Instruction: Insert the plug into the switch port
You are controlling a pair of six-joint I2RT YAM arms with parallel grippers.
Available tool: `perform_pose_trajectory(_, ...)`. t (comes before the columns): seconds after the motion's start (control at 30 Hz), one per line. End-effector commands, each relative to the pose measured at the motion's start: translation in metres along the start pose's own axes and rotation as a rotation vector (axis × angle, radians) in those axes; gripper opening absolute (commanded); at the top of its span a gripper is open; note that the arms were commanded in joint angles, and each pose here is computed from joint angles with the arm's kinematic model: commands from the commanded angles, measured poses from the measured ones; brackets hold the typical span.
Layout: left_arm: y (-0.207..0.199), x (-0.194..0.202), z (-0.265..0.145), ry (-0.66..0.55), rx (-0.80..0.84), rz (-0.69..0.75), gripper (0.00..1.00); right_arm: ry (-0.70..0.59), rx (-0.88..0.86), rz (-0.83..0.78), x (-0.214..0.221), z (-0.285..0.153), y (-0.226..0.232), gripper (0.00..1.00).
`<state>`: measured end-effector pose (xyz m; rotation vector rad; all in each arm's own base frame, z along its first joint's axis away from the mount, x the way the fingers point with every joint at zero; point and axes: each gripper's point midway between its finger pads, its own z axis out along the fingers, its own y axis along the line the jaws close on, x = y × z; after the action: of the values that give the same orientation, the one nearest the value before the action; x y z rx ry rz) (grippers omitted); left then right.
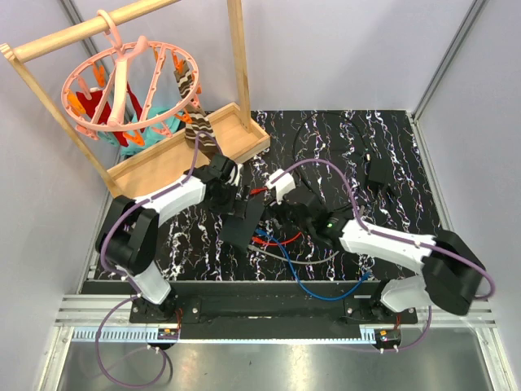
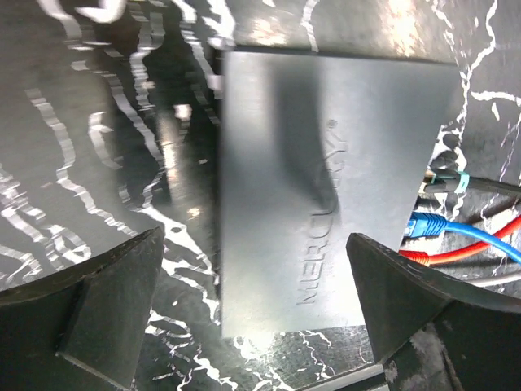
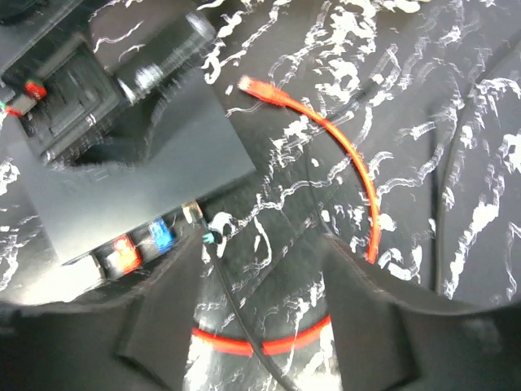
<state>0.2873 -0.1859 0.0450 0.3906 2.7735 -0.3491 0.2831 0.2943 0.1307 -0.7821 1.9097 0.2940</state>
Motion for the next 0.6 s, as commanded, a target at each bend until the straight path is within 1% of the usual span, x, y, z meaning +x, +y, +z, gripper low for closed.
perform_pose_trajectory(0.0,0.004,-0.031,-0.036,-0.154,-0.042,-0.034,0.99,0.086,0.085,0.175,0.013,-0.036,-0.016,0.73)
perform_pose_trajectory(0.07,0.000,-0.035,-0.049,-0.196,-0.027,-0.045,0.99,0.096,0.099,0.249,0.014,-0.050,-0.019,0.79)
perform_pose_trajectory(0.1,0.000,-0.032,-0.052,-0.201,-0.025,-0.050,0.99,0.139,0.116,0.310,0.026,-0.058,-0.020,0.83)
perform_pose_trajectory(0.17,-0.003,-0.034,-0.066,-0.244,-0.010,-0.063,0.99,0.147,0.113,0.390,0.029,-0.072,-0.020,0.85)
perform_pose_trajectory(0.2,-0.004,-0.028,-0.068,-0.246,-0.001,-0.068,0.99,0.181,0.120,0.446,0.040,-0.078,-0.018,0.87)
perform_pose_trajectory(0.27,-0.006,-0.024,-0.079,-0.279,0.016,-0.081,0.99,0.181,0.103,0.509,0.042,-0.089,-0.016,0.90)
perform_pose_trajectory(0.3,-0.007,-0.015,-0.078,-0.268,0.028,-0.092,0.99,0.206,0.113,0.548,0.051,-0.094,-0.015,0.92)
perform_pose_trajectory(0.37,-0.012,-0.007,-0.087,-0.292,0.058,-0.084,0.99,0.192,0.127,0.595,0.051,-0.102,-0.020,0.95)
perform_pose_trajectory(0.4,-0.014,0.007,-0.082,-0.267,0.071,-0.078,0.99,0.201,0.145,0.627,0.056,-0.105,-0.022,0.96)
perform_pose_trajectory(0.47,-0.026,0.021,-0.089,-0.278,0.098,-0.049,0.99,0.191,0.152,0.663,0.056,-0.110,-0.026,0.99)
perform_pose_trajectory(0.5,-0.028,0.034,-0.084,-0.258,0.096,-0.051,0.99,0.192,0.158,0.681,0.058,-0.112,-0.028,1.00)
perform_pose_trajectory(0.53,-0.043,0.046,-0.083,-0.245,0.122,-0.007,0.99,0.191,0.164,0.691,0.058,-0.113,-0.030,1.00)
perform_pose_trajectory(0.57,-0.049,0.053,-0.084,-0.244,0.137,0.008,0.99,0.193,0.175,0.694,0.059,-0.113,-0.032,1.00)
